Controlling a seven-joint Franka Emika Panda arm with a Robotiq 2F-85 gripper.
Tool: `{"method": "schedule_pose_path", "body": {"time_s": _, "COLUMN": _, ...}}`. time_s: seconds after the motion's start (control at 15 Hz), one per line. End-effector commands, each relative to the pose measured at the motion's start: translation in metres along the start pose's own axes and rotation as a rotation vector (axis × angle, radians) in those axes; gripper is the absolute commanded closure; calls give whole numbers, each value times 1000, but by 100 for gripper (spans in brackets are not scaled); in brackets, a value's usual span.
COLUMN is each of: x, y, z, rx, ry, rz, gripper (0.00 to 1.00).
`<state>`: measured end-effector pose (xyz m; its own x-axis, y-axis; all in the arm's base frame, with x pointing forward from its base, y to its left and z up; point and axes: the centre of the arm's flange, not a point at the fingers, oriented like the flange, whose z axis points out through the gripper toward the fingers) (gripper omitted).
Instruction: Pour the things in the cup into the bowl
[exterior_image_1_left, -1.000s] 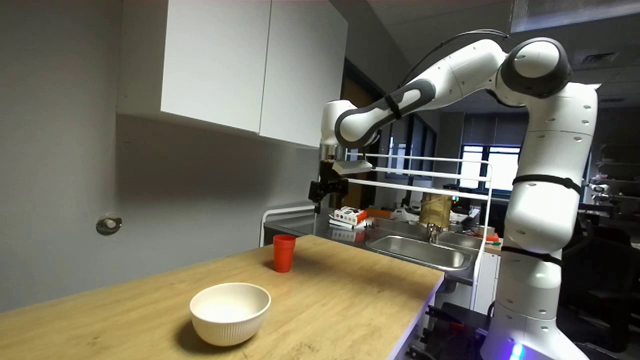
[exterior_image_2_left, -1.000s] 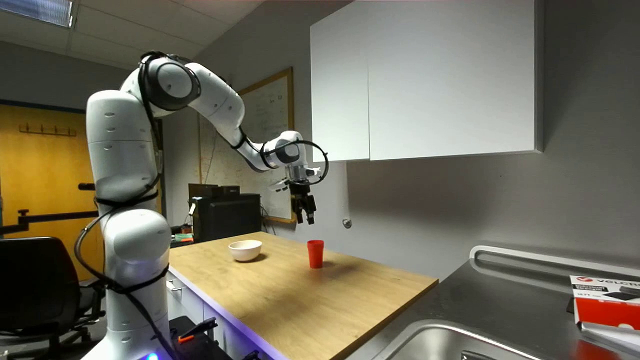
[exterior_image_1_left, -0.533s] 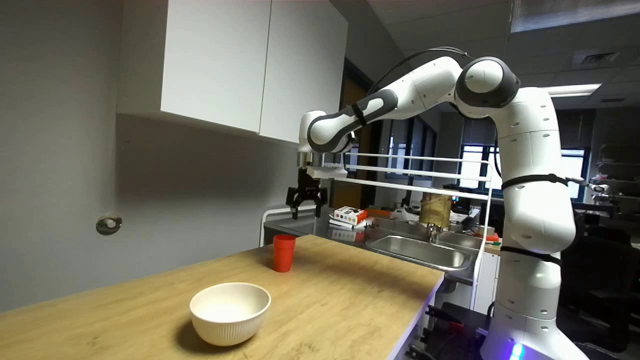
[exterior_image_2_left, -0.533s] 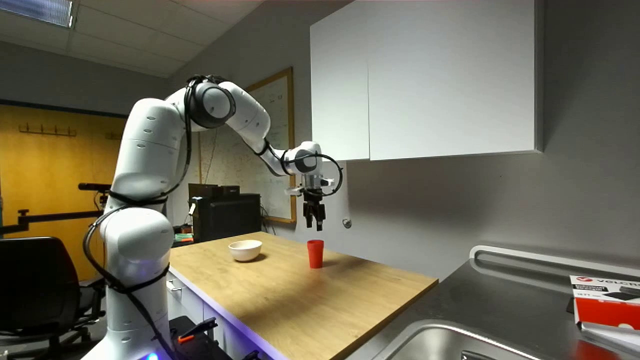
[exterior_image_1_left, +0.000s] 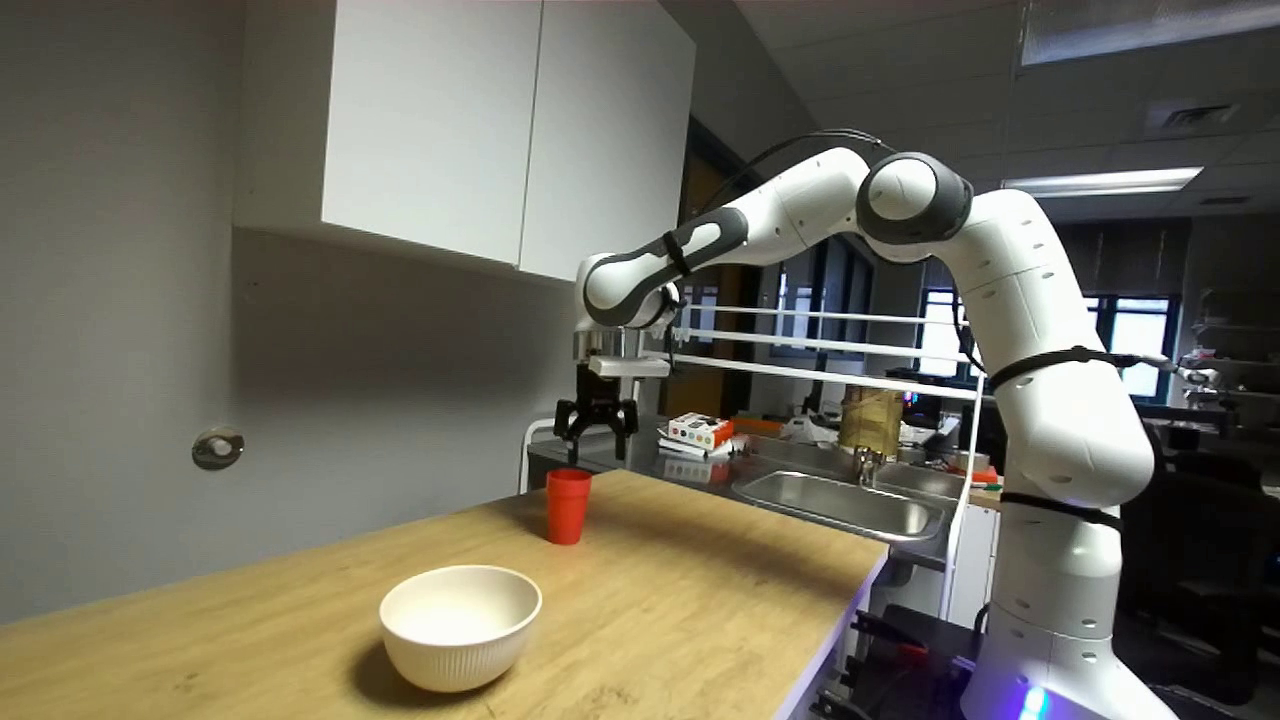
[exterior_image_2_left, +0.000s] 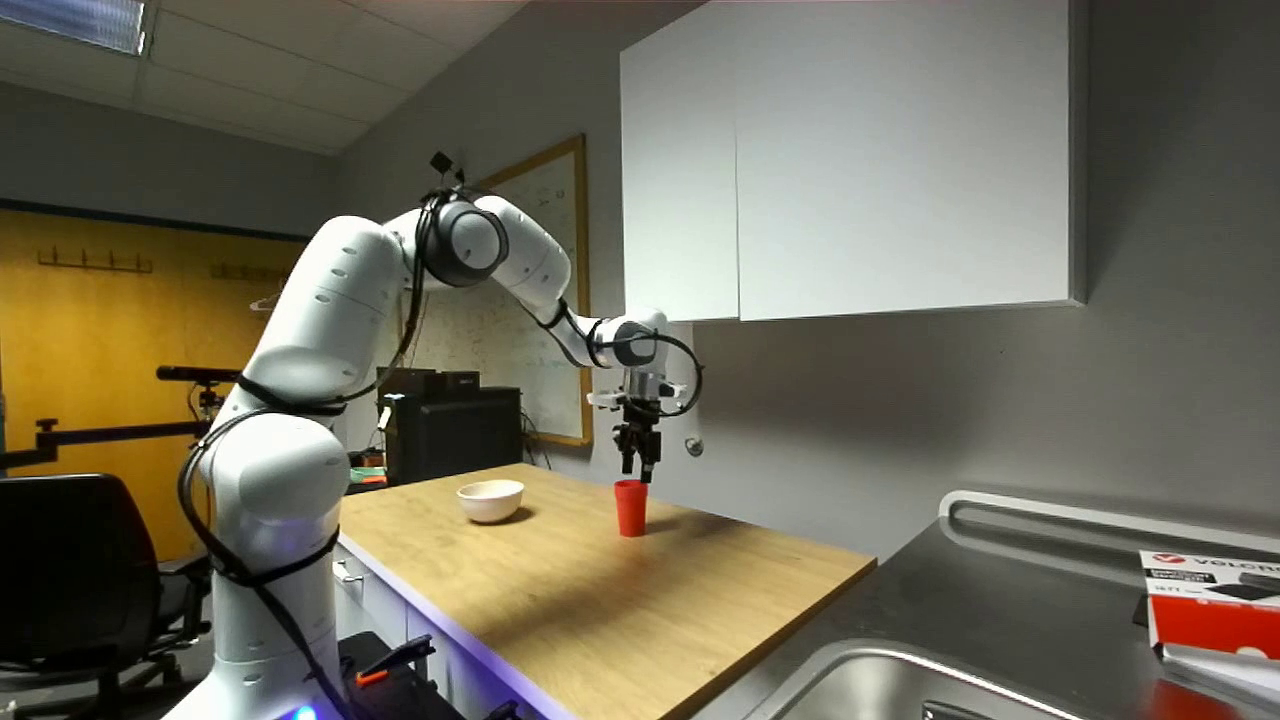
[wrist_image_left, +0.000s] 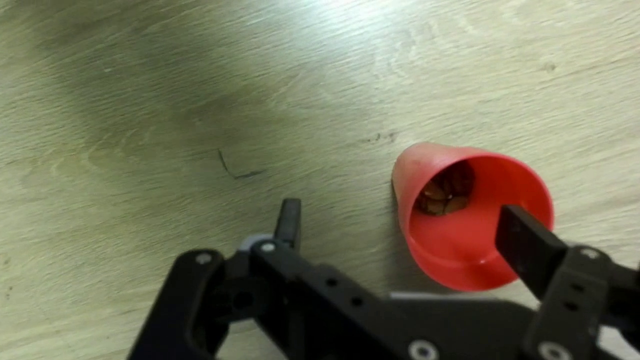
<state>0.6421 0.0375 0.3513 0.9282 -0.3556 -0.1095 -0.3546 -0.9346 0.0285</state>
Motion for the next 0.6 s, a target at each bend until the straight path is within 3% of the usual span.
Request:
{"method": "schedule_pose_path", "body": {"time_s": 0.0, "x": 26, "y": 0, "z": 11, "rx": 14, "ry": -59, "rz": 4, "gripper": 0}}
{"method": "schedule_pose_path", "body": {"time_s": 0.13, "x": 31, "y": 6, "z": 22, "rx": 14, "ry": -81, "rz": 15, "gripper": 0}}
{"method": "schedule_pose_path", "body": {"time_s": 0.2, "x": 34, "y": 8, "z": 27, "rx": 14, "ry": -87, "rz": 24, "gripper": 25}}
{"method": "schedule_pose_path", "body": {"time_s": 0.33, "x": 37, "y": 13, "z": 33, "rx": 11, "ry": -99, "rz": 34, "gripper": 32}}
{"method": "schedule_pose_path", "body": {"time_s": 0.53, "x": 40, "y": 19, "z": 36, "rx": 1, "ry": -110, "rz": 46, "gripper": 58}}
